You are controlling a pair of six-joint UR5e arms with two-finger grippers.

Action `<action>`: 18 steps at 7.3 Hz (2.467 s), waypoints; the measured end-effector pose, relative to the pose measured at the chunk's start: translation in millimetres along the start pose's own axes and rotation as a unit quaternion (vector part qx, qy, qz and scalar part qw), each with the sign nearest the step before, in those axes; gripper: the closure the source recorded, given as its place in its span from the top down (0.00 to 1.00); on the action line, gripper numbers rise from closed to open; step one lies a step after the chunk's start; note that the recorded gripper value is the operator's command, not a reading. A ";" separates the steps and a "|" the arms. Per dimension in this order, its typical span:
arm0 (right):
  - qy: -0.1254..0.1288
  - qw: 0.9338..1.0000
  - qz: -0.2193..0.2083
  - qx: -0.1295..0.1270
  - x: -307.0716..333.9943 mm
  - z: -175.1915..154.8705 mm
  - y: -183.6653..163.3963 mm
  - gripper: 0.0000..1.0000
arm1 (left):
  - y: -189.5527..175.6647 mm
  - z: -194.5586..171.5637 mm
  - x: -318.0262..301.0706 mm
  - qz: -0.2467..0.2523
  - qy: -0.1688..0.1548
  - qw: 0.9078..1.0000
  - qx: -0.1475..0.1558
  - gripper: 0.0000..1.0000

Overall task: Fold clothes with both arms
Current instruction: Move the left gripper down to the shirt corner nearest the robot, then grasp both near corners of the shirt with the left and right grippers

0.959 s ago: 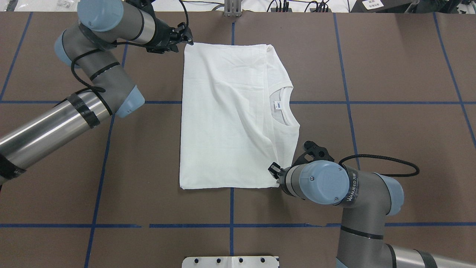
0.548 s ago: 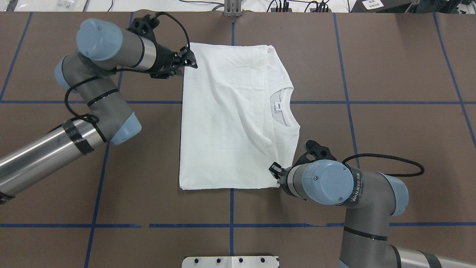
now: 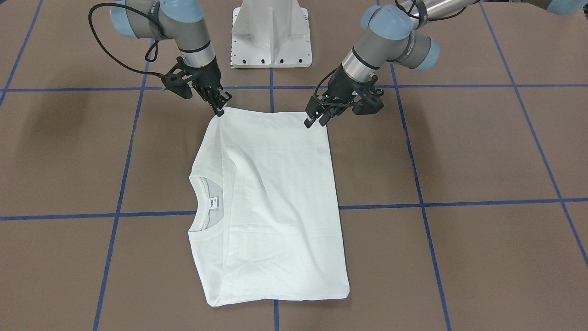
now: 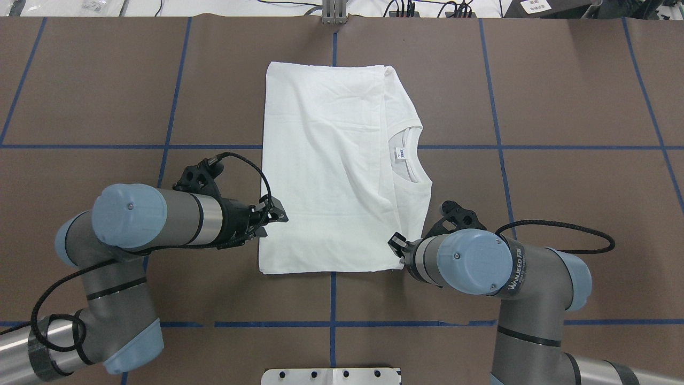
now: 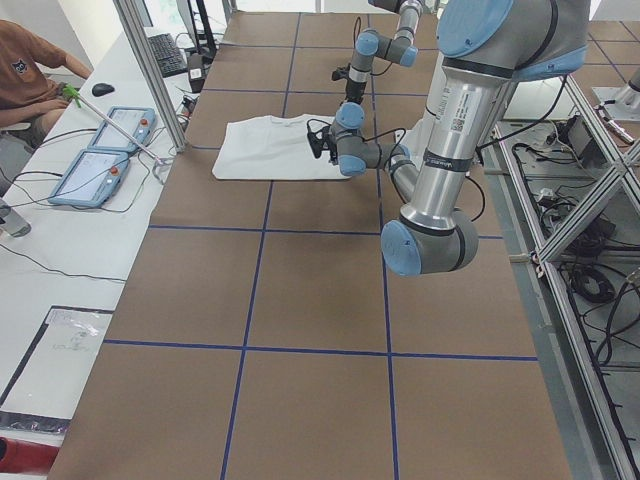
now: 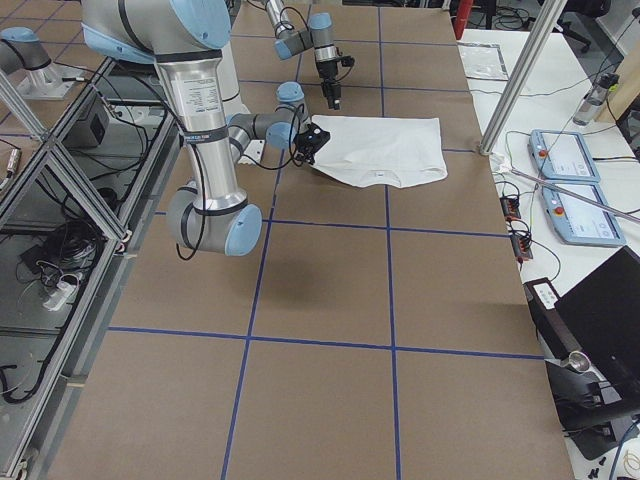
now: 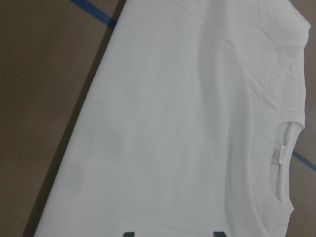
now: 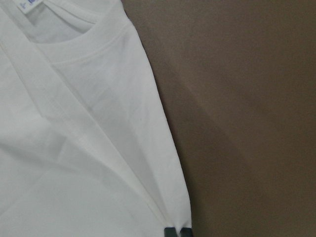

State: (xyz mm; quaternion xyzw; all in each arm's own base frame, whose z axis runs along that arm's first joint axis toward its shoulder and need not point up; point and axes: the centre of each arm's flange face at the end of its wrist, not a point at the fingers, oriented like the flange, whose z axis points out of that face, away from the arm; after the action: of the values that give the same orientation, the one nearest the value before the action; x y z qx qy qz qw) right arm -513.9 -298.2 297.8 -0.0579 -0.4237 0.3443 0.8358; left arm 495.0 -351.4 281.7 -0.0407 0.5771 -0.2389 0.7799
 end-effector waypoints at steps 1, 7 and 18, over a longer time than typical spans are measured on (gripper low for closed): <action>0.000 1.000 0.000 0.000 -0.3 -0.4 0.2 0.00 | 15.9 8.2 -10.4 -0.007 -0.027 1.000 0.006 0.61; -0.002 1.000 0.000 -0.001 -1.4 -2.1 1.0 0.00 | 39.5 32.8 -33.3 -0.009 -0.072 0.997 0.015 0.54; -0.022 0.999 0.013 -0.026 10.0 -37.5 14.5 0.00 | 88.0 -37.1 -37.4 -0.040 -0.046 0.998 -0.028 0.00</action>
State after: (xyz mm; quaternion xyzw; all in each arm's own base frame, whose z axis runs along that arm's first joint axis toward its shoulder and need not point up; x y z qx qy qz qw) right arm -489.4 -273.6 275.1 -0.0776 -0.4495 0.3453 0.8202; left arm 481.3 -250.2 272.5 -0.0967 0.5448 -0.2510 0.7943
